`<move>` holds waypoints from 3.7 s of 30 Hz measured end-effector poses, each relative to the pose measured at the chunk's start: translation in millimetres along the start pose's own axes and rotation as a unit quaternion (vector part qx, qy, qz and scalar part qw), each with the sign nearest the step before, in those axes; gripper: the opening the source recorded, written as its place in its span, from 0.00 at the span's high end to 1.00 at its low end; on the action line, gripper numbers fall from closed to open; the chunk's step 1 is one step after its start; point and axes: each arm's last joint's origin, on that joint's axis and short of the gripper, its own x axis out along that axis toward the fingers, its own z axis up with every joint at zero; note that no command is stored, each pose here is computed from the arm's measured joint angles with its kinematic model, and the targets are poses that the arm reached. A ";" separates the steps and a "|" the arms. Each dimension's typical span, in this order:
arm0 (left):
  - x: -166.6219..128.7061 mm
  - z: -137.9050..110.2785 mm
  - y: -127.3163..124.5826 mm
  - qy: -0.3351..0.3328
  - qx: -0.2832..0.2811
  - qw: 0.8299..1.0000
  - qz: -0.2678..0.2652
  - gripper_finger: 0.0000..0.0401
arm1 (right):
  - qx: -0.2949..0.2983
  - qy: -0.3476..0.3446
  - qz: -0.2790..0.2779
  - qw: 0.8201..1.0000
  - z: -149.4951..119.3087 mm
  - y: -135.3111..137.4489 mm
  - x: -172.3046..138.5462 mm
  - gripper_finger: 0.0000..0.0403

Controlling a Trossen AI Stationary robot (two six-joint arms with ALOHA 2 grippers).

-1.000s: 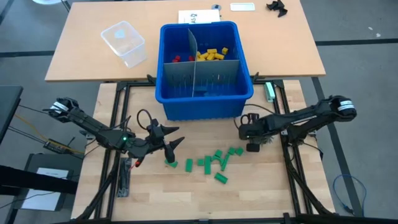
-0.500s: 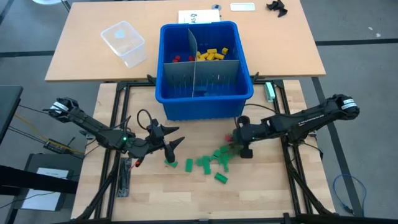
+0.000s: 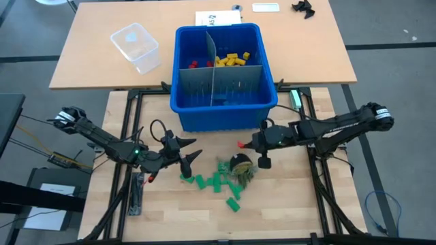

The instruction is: Sort Items/Unsort Items

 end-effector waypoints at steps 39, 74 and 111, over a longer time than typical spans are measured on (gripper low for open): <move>0.0 0.1 0.0 0.000 -0.001 1.000 0.000 0.38 | 0.075 -0.119 -0.342 0.929 125.0 -344.4 119.6 0.97; 3.4 16.7 -2.9 -0.047 -0.070 0.995 -0.050 0.38 | 0.022 0.044 -0.044 0.998 169.1 -67.7 -102.5 0.54; 157.4 -62.5 -15.0 0.279 0.137 0.945 -0.102 0.38 | 0.044 0.124 0.042 0.990 -65.3 15.6 54.2 0.42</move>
